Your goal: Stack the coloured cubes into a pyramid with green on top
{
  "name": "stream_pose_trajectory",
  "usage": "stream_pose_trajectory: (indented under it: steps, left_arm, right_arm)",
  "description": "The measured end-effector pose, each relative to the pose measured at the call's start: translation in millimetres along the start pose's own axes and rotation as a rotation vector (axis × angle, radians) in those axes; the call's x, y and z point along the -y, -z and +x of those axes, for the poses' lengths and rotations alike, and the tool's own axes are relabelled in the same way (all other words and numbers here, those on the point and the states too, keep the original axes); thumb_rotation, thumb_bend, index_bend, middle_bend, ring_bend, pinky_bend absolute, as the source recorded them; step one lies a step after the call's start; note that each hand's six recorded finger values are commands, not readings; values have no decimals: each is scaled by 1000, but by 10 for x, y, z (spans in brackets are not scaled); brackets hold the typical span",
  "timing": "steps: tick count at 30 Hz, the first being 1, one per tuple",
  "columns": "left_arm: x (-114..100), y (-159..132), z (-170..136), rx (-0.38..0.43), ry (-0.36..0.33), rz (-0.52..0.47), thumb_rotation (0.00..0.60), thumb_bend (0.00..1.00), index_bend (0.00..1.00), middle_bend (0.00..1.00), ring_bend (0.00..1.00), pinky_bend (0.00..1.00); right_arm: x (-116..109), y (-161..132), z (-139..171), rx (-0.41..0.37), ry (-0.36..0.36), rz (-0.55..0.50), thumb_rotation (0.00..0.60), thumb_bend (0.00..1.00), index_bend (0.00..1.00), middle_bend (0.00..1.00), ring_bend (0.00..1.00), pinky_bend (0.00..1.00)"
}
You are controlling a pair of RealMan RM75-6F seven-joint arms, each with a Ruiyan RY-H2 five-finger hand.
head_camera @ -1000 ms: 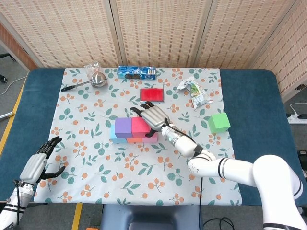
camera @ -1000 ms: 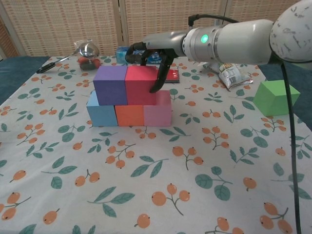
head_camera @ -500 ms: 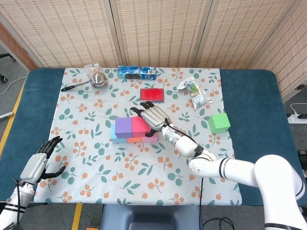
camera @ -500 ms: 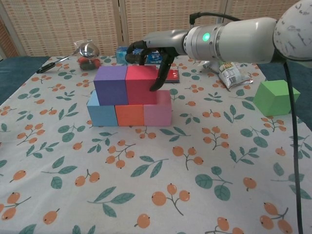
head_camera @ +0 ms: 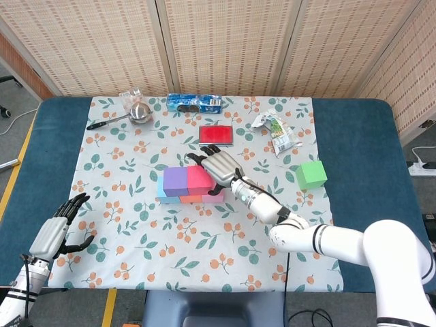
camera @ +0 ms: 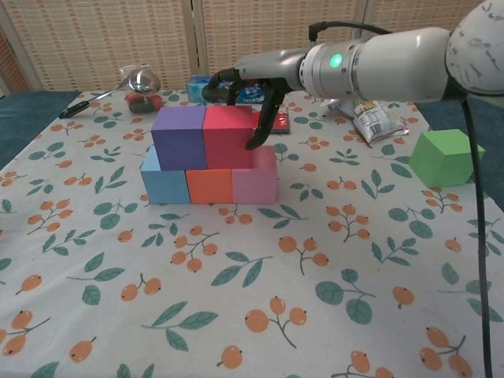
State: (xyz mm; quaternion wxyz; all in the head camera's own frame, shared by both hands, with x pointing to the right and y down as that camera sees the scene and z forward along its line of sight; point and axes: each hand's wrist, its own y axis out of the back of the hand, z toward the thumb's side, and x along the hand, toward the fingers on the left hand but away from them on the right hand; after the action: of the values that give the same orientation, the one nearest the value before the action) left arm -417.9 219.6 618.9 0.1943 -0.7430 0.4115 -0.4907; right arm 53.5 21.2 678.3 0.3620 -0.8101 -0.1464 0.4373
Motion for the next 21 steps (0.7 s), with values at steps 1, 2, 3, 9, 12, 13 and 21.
stream_pose_trajectory:
  steps: [1,2,3,9,12,13,21]
  left_arm:
    - [1,0,0,0,0,0,600,309,54,0,0,94]
    - [2,-1,0,0,0,0,600,309,54,0,0,95]
    - [2,-1,0,0,0,0,600,309,54,0,0,95]
    - [5,-4,3,2,3,0,600,309,54,0,0,95]
    - [0,-6,7,3,1,1,600,310,54,0,0,95]
    - [0,-5,9,3,1,2,600,310,54,0,0,95]
    - [16,-13,14,5,6,2,600,311,54,0,0,95]
  right_arm:
    - [0,-1,2,0,-1,-1,600,67,0,233,4,0]
    - [-1,-4,4,0,-2,-2,600,67,0,233,4,0]
    - [-1,-8,6,-1,-2,-2,600,67,0,233,4,0]
    - [6,-15,16,-1,-7,-2,600,67,0,234,4,0]
    - [5,-15,19,1,-9,-5,600,67,0,234,4,0]
    - [6,-16,21,1,-9,-4,600,67,0,234,4,0]
    - [16,-21,43,3,-13,-6,600,67,0,235,4,0]
